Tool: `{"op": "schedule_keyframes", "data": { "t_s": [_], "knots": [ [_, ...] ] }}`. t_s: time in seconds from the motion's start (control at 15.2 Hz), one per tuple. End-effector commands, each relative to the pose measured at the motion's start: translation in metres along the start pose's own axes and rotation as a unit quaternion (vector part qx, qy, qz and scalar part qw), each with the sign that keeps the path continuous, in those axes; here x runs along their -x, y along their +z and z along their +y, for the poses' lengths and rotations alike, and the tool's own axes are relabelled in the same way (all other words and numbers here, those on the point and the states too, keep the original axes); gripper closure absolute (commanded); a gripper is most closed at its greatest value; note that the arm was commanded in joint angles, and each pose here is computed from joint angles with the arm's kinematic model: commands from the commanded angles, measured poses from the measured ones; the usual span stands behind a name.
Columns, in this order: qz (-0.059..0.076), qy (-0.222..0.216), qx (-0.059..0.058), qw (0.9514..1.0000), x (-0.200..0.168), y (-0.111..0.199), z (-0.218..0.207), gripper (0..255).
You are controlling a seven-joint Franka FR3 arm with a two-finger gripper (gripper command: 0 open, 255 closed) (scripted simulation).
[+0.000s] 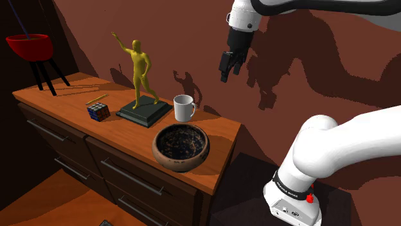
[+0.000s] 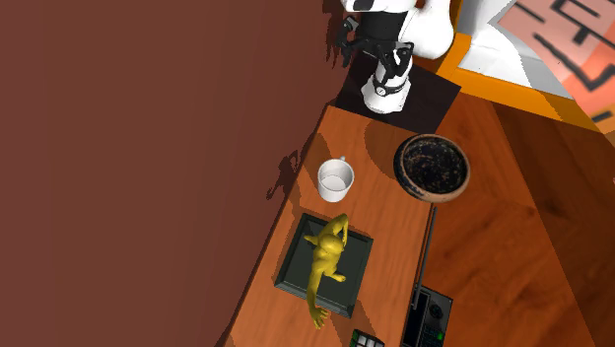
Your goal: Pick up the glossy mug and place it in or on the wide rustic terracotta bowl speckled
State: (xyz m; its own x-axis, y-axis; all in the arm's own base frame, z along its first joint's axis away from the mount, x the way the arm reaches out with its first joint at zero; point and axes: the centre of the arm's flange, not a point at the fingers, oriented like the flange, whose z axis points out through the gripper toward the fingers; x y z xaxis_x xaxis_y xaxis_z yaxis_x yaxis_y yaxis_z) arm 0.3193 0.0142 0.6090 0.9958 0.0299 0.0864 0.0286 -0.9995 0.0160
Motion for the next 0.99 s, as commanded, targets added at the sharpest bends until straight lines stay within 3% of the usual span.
{"op": "schedule_keyframes", "data": {
  "t_s": [0.0, 0.92],
  "knots": [
    [0.0, 0.0, 0.0, 1.0, 0.0, 0.0, 0.0, 0],
    [-0.021, -0.016, -0.029, 0.9992, -0.144, 0.123, 0.0, 0]
  ]
}}
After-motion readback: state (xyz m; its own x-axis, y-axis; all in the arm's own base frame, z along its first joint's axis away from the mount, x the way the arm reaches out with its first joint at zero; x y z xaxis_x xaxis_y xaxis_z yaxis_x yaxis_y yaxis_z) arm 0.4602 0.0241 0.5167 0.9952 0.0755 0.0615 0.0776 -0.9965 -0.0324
